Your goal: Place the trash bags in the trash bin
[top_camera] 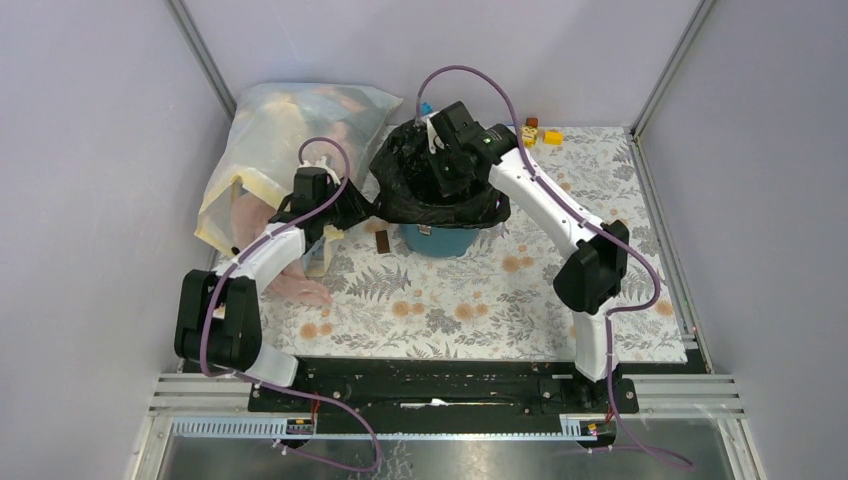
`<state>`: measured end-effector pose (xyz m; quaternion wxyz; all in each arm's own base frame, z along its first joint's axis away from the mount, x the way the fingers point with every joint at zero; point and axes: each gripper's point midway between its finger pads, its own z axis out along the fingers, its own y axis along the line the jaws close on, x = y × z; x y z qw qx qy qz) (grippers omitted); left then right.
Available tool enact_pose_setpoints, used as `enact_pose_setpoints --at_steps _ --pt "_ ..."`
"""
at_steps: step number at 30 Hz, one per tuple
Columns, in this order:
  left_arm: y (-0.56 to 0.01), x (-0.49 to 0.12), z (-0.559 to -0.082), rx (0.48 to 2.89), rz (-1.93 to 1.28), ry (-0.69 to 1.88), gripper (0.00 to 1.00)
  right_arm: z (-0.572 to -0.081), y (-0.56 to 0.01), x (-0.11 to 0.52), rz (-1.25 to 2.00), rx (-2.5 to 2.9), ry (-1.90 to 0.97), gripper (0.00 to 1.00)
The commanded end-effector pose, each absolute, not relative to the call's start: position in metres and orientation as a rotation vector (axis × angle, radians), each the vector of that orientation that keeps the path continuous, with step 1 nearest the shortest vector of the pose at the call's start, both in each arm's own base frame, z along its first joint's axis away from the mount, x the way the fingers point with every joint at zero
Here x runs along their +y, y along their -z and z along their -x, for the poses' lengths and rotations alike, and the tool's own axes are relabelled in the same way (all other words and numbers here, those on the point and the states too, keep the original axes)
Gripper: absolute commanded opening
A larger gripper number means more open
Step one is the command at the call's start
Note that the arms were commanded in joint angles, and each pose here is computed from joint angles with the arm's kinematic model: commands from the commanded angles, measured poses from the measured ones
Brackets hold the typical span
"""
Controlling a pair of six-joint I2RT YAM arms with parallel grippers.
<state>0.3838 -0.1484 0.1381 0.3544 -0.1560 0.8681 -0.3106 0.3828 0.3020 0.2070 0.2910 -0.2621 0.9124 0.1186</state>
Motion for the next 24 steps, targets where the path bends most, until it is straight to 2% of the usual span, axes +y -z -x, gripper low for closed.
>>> enact_pose_setpoints --at_steps 1,9,15,20,24 --pt "-0.159 -0.160 -0.404 2.161 0.343 0.886 0.39 -0.391 -0.202 0.300 0.731 2.426 -0.248 0.00" --pt "-0.149 -0.169 -0.406 2.174 0.333 0.914 0.34 -0.392 -0.150 0.298 0.759 2.519 -0.189 0.00" --pt "-0.142 -0.180 -0.408 2.190 0.305 0.902 0.19 -0.394 -0.112 0.288 0.712 2.580 -0.101 0.00" --pt "-0.134 -0.190 -0.410 2.211 0.289 0.909 0.01 -0.392 -0.078 0.291 0.721 2.635 -0.096 0.00" --pt "-0.131 -0.192 -0.410 2.217 0.278 0.900 0.00 -0.389 -0.054 0.292 0.733 2.684 -0.095 0.00"
